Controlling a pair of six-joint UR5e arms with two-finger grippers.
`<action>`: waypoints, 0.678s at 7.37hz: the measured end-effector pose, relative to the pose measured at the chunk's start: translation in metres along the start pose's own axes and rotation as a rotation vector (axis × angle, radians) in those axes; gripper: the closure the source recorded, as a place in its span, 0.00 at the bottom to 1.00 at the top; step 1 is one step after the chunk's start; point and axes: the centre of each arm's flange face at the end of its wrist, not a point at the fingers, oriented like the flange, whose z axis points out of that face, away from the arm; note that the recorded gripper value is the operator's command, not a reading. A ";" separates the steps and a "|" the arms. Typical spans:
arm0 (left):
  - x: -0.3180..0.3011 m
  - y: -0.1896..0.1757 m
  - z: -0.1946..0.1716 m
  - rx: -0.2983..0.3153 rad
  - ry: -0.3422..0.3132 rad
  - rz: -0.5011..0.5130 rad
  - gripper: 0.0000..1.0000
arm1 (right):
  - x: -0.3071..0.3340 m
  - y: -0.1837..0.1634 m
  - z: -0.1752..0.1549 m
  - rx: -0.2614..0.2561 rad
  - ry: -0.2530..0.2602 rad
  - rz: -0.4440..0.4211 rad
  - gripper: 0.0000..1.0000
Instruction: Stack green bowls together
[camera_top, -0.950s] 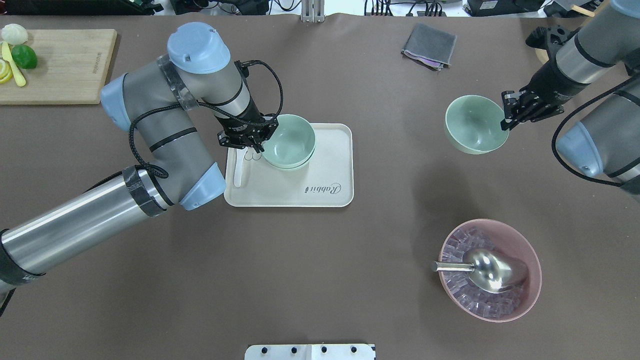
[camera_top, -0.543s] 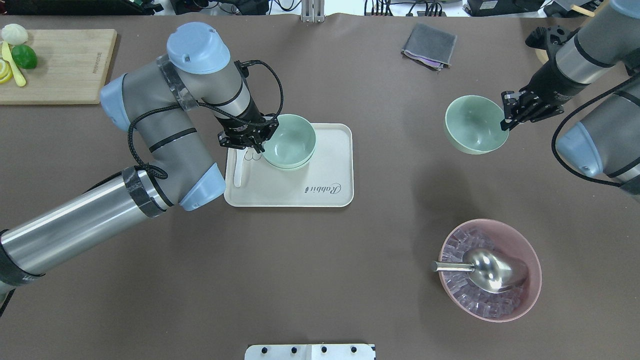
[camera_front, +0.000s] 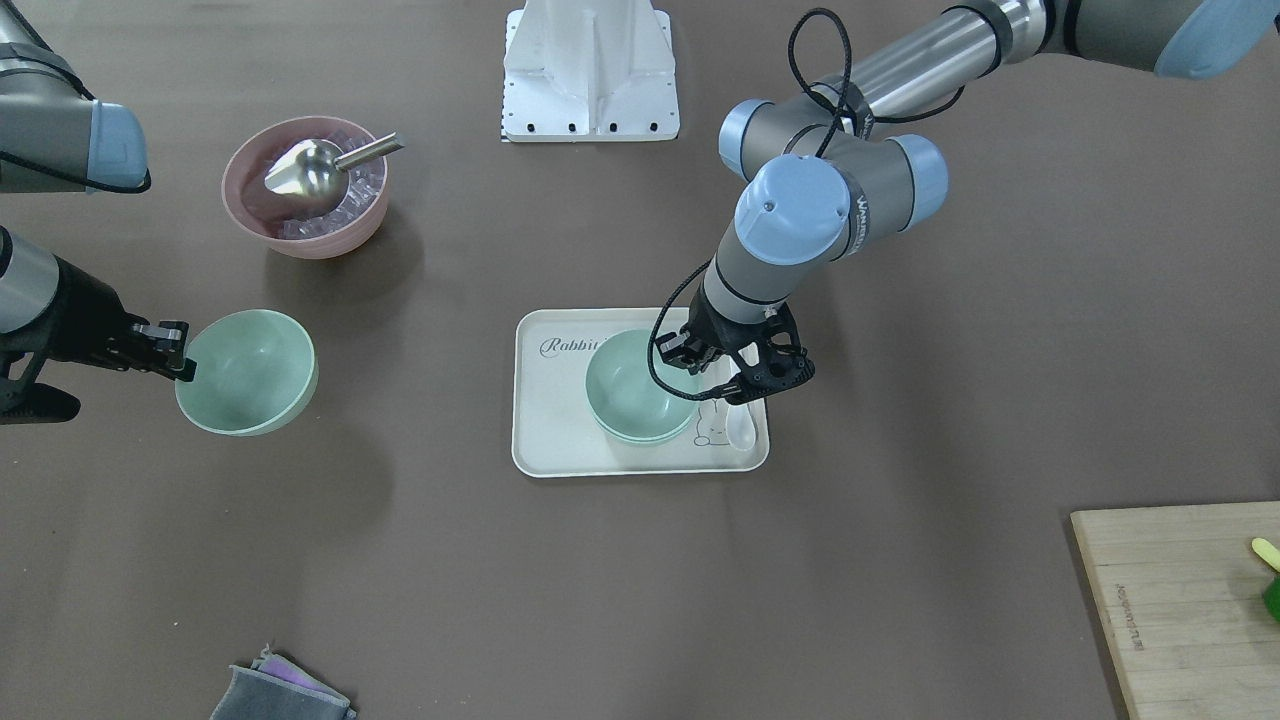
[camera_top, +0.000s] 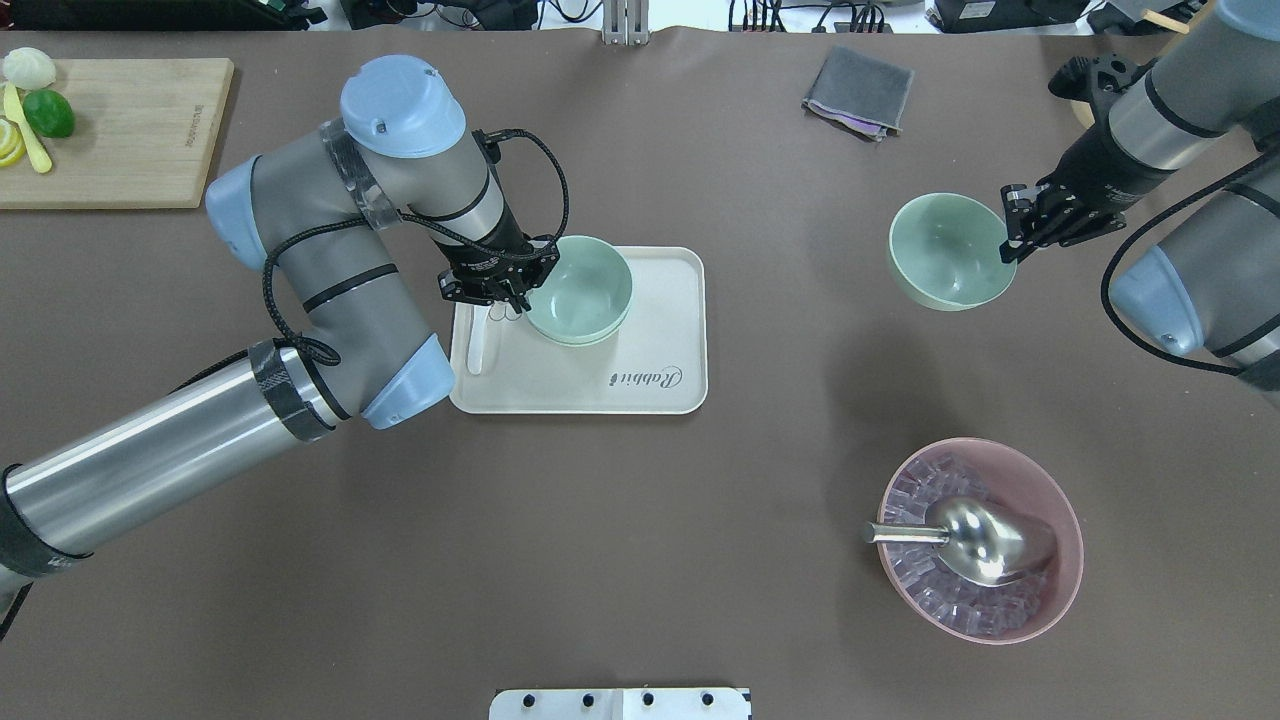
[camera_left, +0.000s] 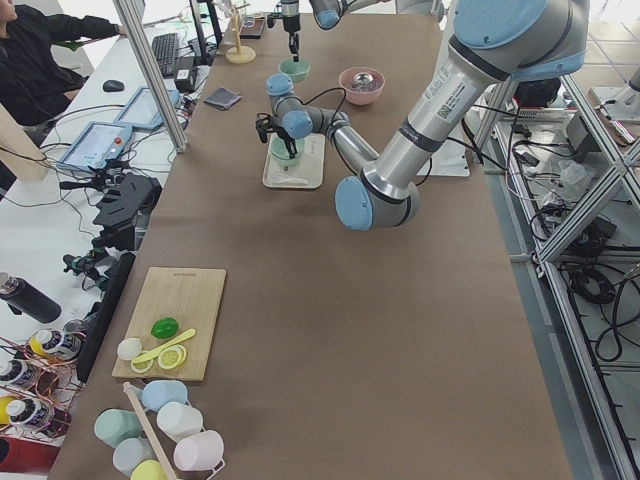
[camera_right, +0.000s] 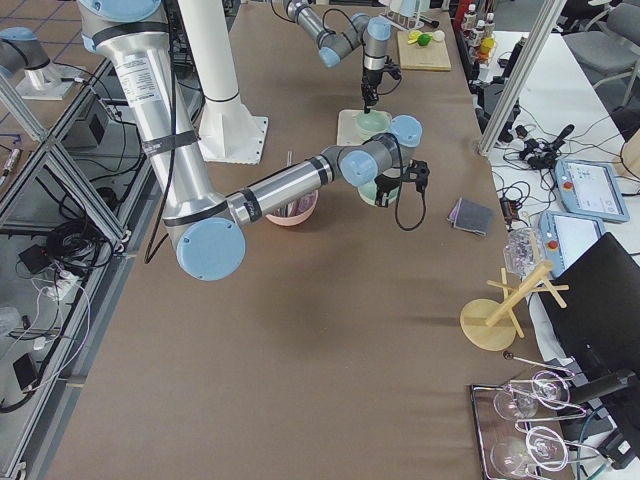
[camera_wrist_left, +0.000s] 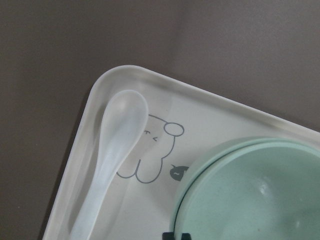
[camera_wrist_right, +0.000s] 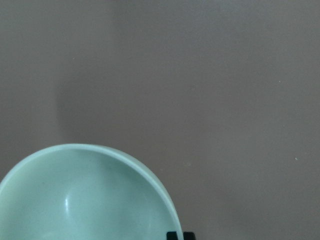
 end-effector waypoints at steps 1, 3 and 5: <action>0.000 0.000 0.000 0.001 0.000 0.001 1.00 | 0.000 0.000 0.000 0.001 0.001 0.000 1.00; 0.001 0.001 -0.001 0.002 0.002 0.003 1.00 | 0.000 0.000 0.000 0.001 0.001 -0.001 1.00; 0.001 0.001 -0.001 0.003 0.003 0.003 1.00 | 0.000 0.000 0.001 0.000 0.001 -0.001 1.00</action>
